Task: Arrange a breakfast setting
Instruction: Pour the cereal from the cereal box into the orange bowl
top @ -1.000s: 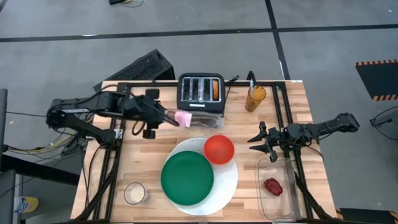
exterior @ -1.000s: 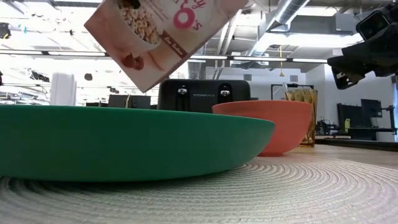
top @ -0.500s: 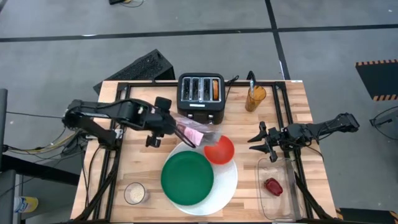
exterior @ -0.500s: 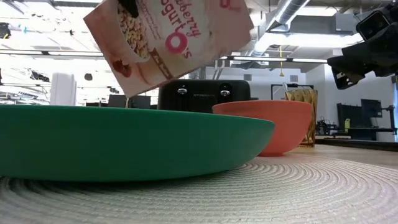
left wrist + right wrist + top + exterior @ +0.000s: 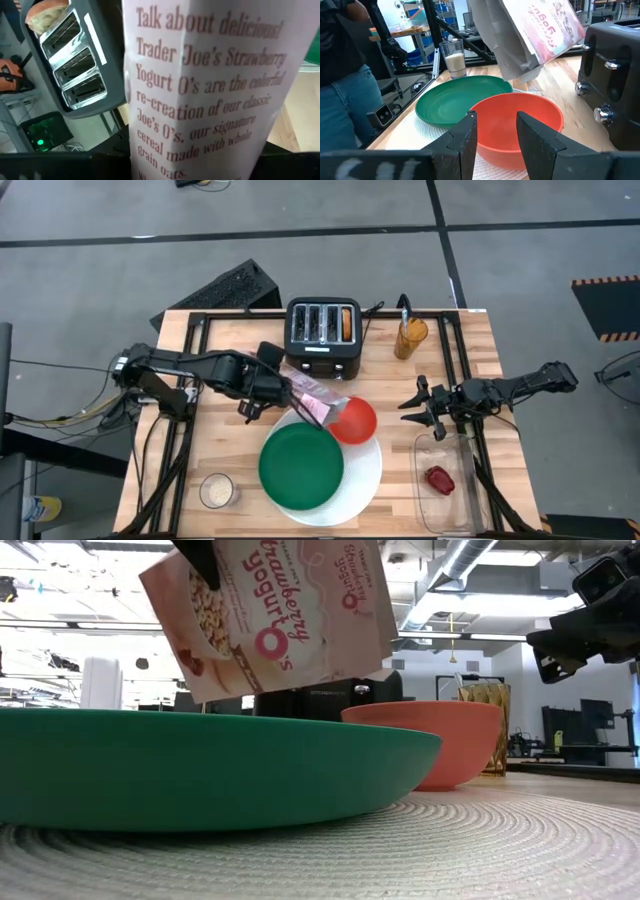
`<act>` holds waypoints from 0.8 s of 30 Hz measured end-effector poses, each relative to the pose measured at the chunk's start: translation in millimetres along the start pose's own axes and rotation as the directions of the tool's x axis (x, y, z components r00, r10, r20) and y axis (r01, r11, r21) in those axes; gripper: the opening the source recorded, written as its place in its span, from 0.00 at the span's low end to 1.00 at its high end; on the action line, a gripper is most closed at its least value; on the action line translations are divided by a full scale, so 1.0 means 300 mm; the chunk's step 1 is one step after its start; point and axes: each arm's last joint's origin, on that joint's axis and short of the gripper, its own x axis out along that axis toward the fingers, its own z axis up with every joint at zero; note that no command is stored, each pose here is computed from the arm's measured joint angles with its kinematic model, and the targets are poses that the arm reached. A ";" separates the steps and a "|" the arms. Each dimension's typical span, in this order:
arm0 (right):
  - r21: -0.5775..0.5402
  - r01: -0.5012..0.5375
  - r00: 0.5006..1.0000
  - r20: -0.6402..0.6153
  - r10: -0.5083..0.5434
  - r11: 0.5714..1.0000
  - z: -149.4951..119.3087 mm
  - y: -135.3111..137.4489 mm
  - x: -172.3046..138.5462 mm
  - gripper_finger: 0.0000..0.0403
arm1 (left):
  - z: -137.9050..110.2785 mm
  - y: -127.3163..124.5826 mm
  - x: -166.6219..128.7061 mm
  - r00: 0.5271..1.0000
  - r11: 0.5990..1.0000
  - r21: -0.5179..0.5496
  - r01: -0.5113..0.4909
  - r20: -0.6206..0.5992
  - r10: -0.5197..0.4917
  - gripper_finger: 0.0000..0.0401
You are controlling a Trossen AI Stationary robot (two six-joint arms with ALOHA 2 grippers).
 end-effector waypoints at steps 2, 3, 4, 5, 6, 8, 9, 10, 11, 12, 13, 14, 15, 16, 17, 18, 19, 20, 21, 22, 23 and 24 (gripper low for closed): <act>0.000 0.001 1.000 0.000 -0.001 1.000 0.000 0.000 0.000 0.39 | 0.000 0.000 0.000 1.000 1.000 0.000 0.001 0.001 -0.001 0.40; 0.000 0.001 1.000 0.000 -0.001 1.000 0.000 0.000 0.000 0.39 | 0.000 -0.001 0.000 1.000 1.000 0.001 0.001 0.001 -0.001 0.40; 0.000 0.000 1.000 0.000 0.000 1.000 0.000 0.000 0.000 0.39 | 0.000 -0.001 0.000 1.000 1.000 0.001 0.000 0.000 0.000 0.40; 0.000 0.000 1.000 0.000 0.000 1.000 0.000 0.000 0.000 0.39 | 0.000 -0.001 0.000 1.000 1.000 0.001 0.000 0.000 0.000 0.40; 0.000 0.001 1.000 0.000 -0.001 1.000 0.000 0.000 0.000 0.39 | 0.000 -0.001 0.000 1.000 1.000 0.000 -0.004 -0.001 0.004 0.40; 0.000 0.001 1.000 0.000 -0.001 1.000 0.000 0.000 0.000 0.39 | -0.001 -0.001 -0.001 1.000 1.000 -0.011 -0.025 -0.011 0.025 0.40; 0.000 0.000 1.000 0.000 0.000 1.000 0.000 0.000 0.000 0.39 | 0.004 -0.001 0.006 0.999 0.999 -0.010 -0.038 -0.025 0.037 0.40; 0.000 0.001 1.000 0.000 -0.001 1.000 0.000 0.000 0.000 0.39 | 0.005 -0.002 0.010 0.998 0.999 -0.006 -0.049 -0.040 0.049 0.40; 0.000 0.001 1.000 0.000 -0.001 1.000 0.000 0.000 0.000 0.39 | 0.006 -0.006 0.012 0.997 0.999 0.000 -0.052 -0.054 0.052 0.40; 0.000 0.000 1.000 0.000 0.000 1.000 0.000 0.000 0.000 0.39 | 0.012 -0.012 0.022 0.996 0.999 0.006 -0.046 -0.073 0.047 0.40; 0.000 0.000 1.000 0.000 0.000 1.000 0.000 0.000 0.000 0.39 | 0.018 -0.017 0.032 0.995 0.999 0.019 -0.040 -0.091 0.042 0.40; 0.000 0.000 1.000 0.000 0.000 1.000 0.000 0.000 0.000 0.39 | 0.022 -0.022 0.034 0.994 0.999 0.028 -0.035 -0.103 0.038 0.40; 0.000 0.000 1.000 0.002 0.000 1.000 0.001 0.000 0.000 0.39 | 0.030 -0.030 0.035 0.994 0.999 0.032 -0.032 -0.107 0.035 0.40; 0.000 -0.001 1.000 0.005 0.001 1.000 0.002 0.000 0.000 0.39 | 0.039 -0.034 0.035 0.993 0.999 0.037 -0.032 -0.109 0.036 0.40; 0.000 -0.001 1.000 0.005 0.001 1.000 0.002 0.000 0.000 0.39 | 0.047 -0.037 0.032 0.993 0.998 0.044 -0.037 -0.107 0.042 0.40; 0.000 0.000 1.000 0.005 0.000 1.000 0.002 0.000 0.000 0.39 | 0.054 -0.040 0.027 0.993 0.998 0.052 -0.046 -0.107 0.051 0.40; 0.000 -0.001 1.000 0.006 0.001 1.000 0.002 0.000 0.000 0.39 | 0.063 -0.044 0.025 0.992 0.996 0.063 -0.056 -0.108 0.063 0.40; 0.000 0.000 1.000 0.006 0.000 1.000 0.002 0.000 0.000 0.39 | 0.074 -0.048 0.020 0.992 0.995 0.076 -0.068 -0.105 0.075 0.40; 0.000 -0.001 1.000 0.005 0.001 1.000 0.002 0.000 0.000 0.39 | 0.084 -0.052 0.015 0.991 0.993 0.086 -0.081 -0.098 0.089 0.40; 0.000 0.000 1.000 0.006 0.000 1.000 0.002 0.000 0.000 0.39 | 0.094 -0.056 0.012 0.990 0.990 0.098 -0.096 -0.091 0.105 0.40; 0.000 0.000 1.000 0.006 0.000 1.000 0.002 0.000 0.000 0.39 | 0.104 -0.059 0.008 0.989 0.988 0.112 -0.108 -0.087 0.118 0.40; 0.000 0.000 1.000 0.006 0.000 1.000 0.002 0.000 0.000 0.39 | 0.111 -0.062 0.005 0.988 0.985 0.129 -0.116 -0.085 0.127 0.40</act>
